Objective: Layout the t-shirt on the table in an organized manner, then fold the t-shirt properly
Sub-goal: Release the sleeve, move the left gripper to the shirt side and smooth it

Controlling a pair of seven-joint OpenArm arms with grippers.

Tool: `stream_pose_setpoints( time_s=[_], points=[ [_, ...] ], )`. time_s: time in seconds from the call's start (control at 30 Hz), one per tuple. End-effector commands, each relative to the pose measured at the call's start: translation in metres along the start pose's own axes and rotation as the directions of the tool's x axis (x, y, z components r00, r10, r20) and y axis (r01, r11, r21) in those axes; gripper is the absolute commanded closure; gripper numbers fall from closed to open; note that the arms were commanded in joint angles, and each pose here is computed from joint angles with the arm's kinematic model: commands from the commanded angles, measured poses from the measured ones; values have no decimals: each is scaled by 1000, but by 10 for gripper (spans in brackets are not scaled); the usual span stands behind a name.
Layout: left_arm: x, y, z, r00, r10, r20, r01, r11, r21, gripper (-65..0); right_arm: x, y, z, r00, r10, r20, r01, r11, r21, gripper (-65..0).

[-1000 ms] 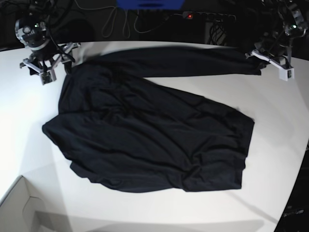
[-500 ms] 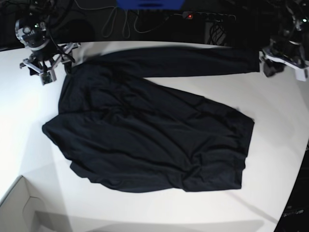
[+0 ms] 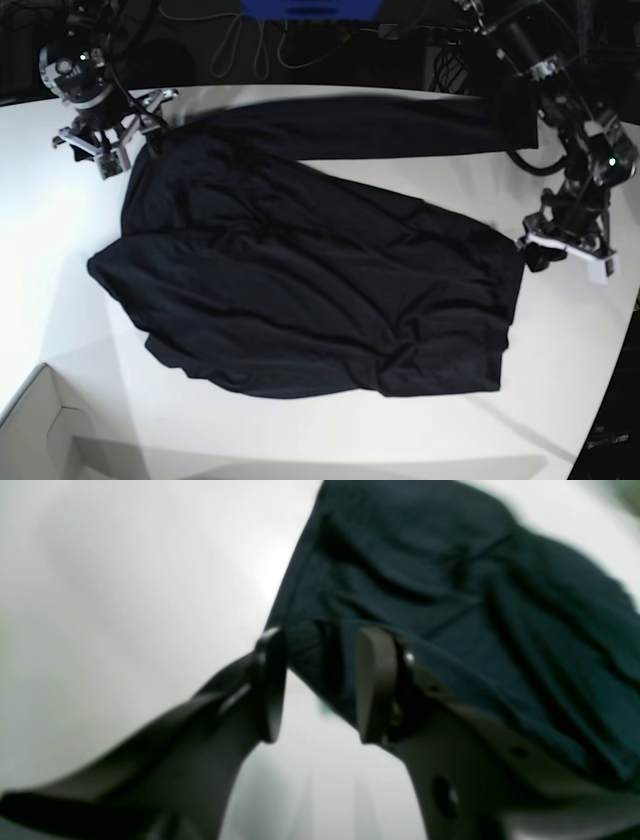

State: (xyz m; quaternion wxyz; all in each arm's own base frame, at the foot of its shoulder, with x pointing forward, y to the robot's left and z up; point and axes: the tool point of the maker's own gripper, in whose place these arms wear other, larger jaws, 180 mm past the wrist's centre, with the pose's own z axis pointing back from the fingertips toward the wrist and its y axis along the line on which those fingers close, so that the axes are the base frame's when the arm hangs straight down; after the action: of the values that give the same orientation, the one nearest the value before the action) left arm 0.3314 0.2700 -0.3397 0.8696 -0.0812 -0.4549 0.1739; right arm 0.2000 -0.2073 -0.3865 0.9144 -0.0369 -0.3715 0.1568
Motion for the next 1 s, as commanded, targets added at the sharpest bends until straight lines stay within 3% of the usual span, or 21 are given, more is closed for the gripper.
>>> stream_pose_setpoints(
  time_s=[0.0,0.37,0.63,0.97],
  points=[
    [18,-2,-5,999,2,44,-2,1000,-12,-229,11,-7,3,999,17,39,-16,1000,-12,-390],
    [9,-15,-54,992,111,-52,-114,991,-66,-229,16,-14,1,998,30,48,-29,999,-23,-390],
    [-4,-49,-78,998,44,-38,-49,989,-137,-229,16,-14,1,998,30,48,-29,999,-23,-390],
    [-21,-44,-77,996,39,-75,-49,991,-127,-225,16,-19,2,998,47,44,-45,999,-30,-390]
  ],
)
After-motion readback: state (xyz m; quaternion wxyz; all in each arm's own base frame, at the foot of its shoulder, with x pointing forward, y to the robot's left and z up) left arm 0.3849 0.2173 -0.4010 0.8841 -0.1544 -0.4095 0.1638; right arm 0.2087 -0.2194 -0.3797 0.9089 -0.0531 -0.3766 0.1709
